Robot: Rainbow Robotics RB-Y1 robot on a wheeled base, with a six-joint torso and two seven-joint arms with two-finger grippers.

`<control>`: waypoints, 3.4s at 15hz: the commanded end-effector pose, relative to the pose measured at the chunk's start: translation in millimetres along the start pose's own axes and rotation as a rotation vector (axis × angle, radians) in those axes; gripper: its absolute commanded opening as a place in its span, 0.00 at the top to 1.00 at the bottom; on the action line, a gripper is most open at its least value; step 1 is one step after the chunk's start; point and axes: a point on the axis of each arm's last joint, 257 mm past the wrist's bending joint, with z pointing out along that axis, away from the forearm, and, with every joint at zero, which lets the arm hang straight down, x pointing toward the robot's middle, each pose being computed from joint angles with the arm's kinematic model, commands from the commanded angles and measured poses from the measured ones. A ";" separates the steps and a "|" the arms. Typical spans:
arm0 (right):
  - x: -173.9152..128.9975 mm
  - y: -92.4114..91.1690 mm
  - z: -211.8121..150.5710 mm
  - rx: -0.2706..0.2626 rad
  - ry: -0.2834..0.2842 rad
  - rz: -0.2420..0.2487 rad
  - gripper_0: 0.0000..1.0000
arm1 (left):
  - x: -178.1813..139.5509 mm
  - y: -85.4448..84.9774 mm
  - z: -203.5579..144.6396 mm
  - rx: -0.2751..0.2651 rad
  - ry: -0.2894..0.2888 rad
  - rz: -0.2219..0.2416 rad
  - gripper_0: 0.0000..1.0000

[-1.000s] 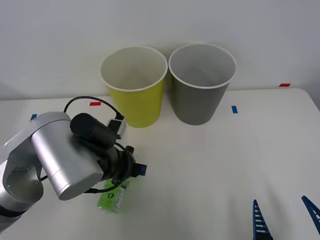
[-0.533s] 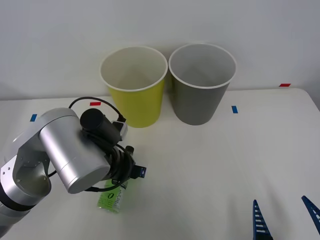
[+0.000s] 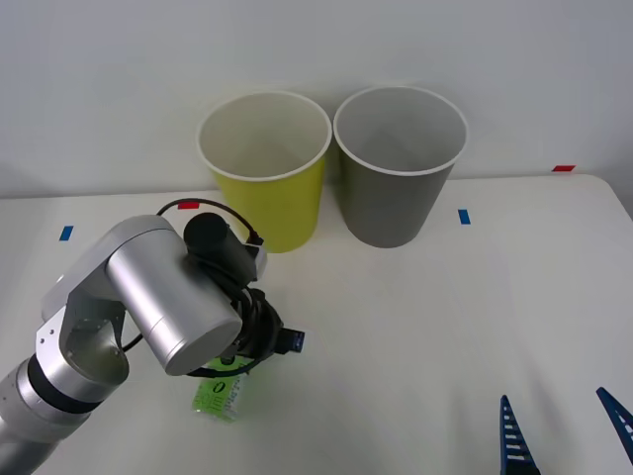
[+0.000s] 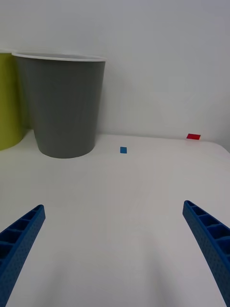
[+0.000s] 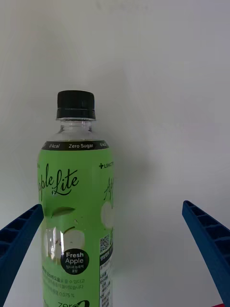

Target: Put cans in the gray bin and PET bottles in the light green bin.

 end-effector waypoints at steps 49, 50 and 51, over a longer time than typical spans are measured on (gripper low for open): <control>0.0 0.0 0.0 0.000 0.000 0.000 0.00 | -16.0 45.1 -6.3 -0.059 -0.070 0.199 1.00; 0.0 0.0 0.0 0.000 0.000 0.000 0.00 | -18.4 50.6 -13.9 -0.052 -0.092 0.208 1.00; 0.0 0.0 0.0 0.000 0.000 0.000 0.00 | -22.5 54.2 -22.3 -0.047 -0.121 0.237 1.00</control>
